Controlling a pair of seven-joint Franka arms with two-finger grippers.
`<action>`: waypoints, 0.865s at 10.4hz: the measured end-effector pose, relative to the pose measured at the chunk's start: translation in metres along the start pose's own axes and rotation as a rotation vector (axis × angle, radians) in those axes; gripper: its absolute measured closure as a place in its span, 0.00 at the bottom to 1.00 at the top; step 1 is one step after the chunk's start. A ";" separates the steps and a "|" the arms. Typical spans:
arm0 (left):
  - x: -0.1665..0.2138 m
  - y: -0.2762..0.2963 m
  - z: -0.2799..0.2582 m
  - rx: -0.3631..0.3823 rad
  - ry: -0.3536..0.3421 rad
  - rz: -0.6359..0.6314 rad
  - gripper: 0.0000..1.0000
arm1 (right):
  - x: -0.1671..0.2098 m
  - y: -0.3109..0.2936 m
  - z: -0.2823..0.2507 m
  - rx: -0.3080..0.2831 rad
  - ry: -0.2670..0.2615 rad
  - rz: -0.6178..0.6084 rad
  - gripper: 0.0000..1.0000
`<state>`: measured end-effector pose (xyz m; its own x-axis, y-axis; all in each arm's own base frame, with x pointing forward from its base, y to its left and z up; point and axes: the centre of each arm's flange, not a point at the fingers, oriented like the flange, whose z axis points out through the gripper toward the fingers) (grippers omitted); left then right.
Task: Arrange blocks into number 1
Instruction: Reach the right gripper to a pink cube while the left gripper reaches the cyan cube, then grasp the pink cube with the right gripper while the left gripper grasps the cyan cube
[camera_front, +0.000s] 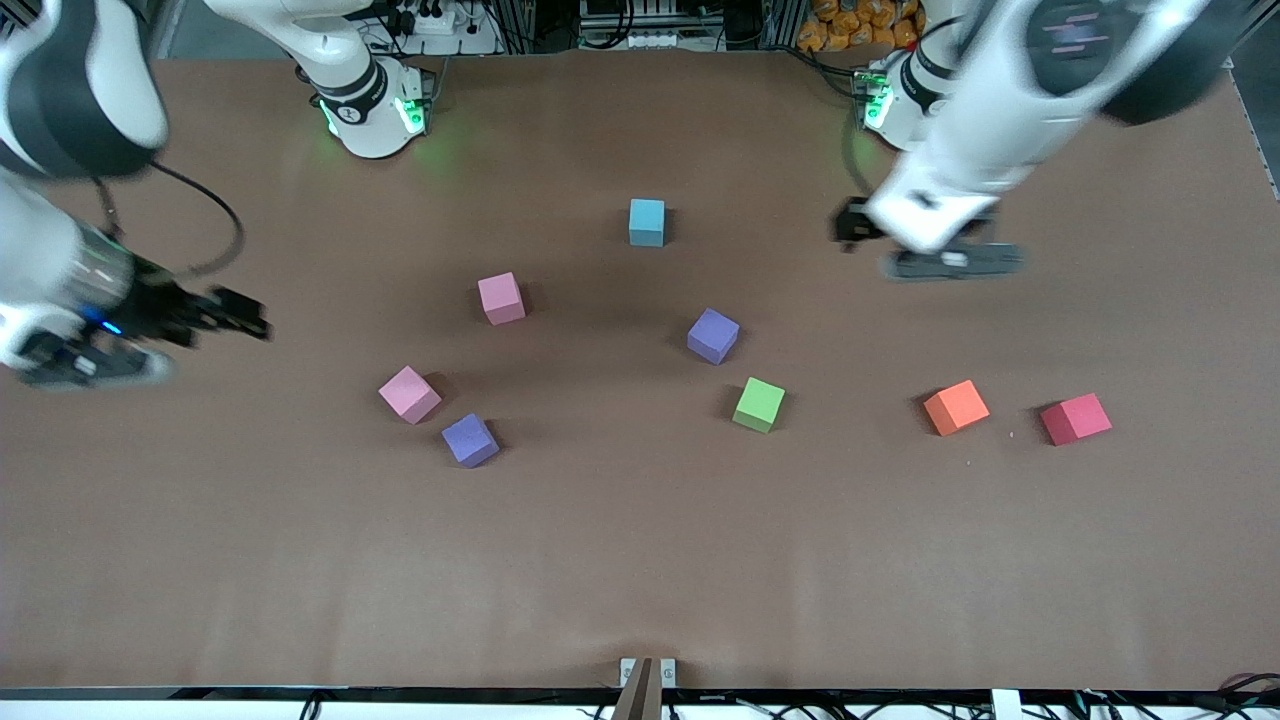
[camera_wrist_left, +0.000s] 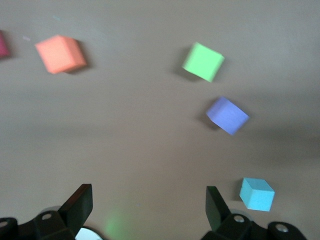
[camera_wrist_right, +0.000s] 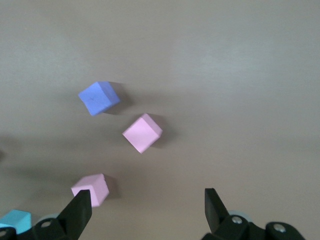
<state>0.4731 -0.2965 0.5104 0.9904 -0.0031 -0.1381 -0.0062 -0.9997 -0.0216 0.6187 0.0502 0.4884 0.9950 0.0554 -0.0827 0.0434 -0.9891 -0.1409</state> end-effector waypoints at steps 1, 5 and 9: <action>-0.021 0.035 0.026 0.016 -0.018 0.043 0.00 | 0.017 -0.008 0.034 0.000 -0.007 -0.020 0.00; -0.109 0.140 0.118 0.016 -0.093 0.137 0.00 | 0.042 -0.053 0.158 -0.032 0.014 -0.333 0.00; -0.156 0.201 0.203 -0.031 -0.098 0.055 0.00 | 0.021 -0.035 0.209 -0.030 -0.060 -0.508 0.00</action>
<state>0.2896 -0.4926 0.3267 0.9704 -0.0570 -0.2347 -0.0541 -0.9984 0.0188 0.6191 0.1145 0.2852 0.8406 0.5375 -0.0680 0.5239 -0.8384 -0.1503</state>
